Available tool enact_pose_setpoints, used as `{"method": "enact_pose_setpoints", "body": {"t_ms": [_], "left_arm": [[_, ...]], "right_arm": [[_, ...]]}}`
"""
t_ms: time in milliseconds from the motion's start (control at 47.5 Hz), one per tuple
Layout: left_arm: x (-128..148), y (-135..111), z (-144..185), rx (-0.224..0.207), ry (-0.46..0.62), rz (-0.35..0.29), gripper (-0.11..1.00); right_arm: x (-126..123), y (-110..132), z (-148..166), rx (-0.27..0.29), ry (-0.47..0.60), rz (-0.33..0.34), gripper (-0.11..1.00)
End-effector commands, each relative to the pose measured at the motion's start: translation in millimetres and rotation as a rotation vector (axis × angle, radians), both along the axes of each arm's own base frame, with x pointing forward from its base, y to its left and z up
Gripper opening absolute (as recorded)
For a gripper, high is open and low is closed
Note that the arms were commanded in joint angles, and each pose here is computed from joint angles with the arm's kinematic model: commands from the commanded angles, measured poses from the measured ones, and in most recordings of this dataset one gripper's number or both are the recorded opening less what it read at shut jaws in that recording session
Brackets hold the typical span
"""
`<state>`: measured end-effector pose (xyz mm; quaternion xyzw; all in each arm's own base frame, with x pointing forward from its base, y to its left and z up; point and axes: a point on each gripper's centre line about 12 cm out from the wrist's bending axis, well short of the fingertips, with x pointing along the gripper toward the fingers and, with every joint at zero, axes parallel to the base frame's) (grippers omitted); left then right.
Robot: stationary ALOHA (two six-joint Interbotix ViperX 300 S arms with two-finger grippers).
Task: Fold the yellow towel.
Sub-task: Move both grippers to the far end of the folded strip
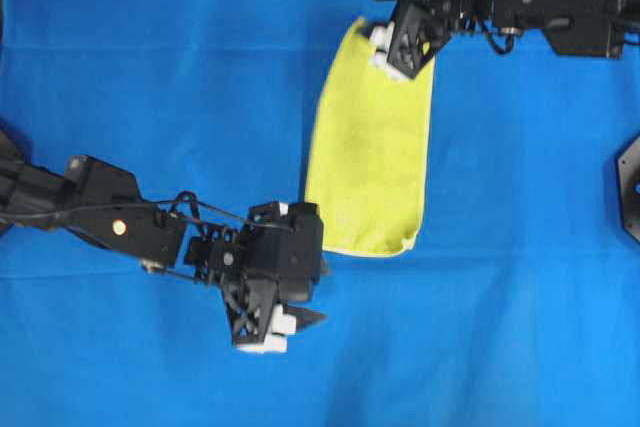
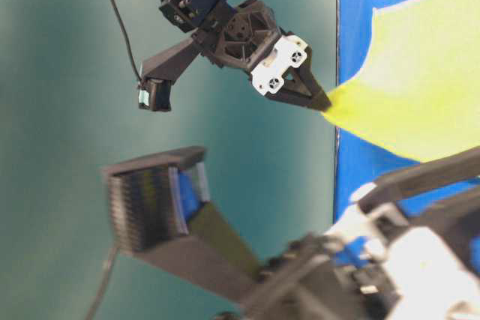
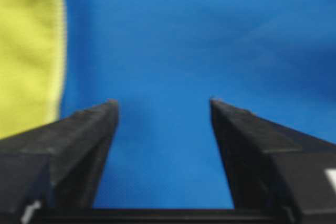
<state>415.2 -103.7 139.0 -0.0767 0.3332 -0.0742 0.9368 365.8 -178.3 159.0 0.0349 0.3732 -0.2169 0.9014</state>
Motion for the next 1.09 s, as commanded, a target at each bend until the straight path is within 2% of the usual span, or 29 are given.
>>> {"method": "enact_pose_setpoints", "body": {"t_ms": [0, 63, 294, 421, 547, 736, 841, 1073], "left_arm": [[-4, 0, 32, -0.012, -0.03, 0.0, 0.7], [-8, 0, 39, -0.012, -0.022, -0.001, 0.69], [-15, 7, 69, -0.004, -0.072, -0.004, 0.68], [-23, 19, 84, 0.026, -0.119, -0.008, 0.68], [-34, 35, 98, 0.072, -0.185, -0.008, 0.68], [-61, 61, 126, 0.126, -0.355, 0.022, 0.68], [-83, 80, 130, 0.153, -0.42, 0.062, 0.68], [-130, 111, 135, 0.171, -0.484, 0.166, 0.68]], "right_arm": [[4, 0, 18, -0.027, -0.041, 0.011, 0.64], [4, 2, 23, -0.037, -0.048, 0.02, 0.6], [-1, 25, 54, -0.092, -0.087, 0.089, 0.61], [-12, 41, 72, -0.106, -0.124, 0.112, 0.61], [-33, 61, 93, -0.118, -0.184, 0.136, 0.61], [-74, 87, 114, -0.124, -0.277, 0.163, 0.61], [-97, 95, 119, -0.115, -0.321, 0.153, 0.61], [-142, 108, 115, -0.098, -0.397, 0.136, 0.61]]}}
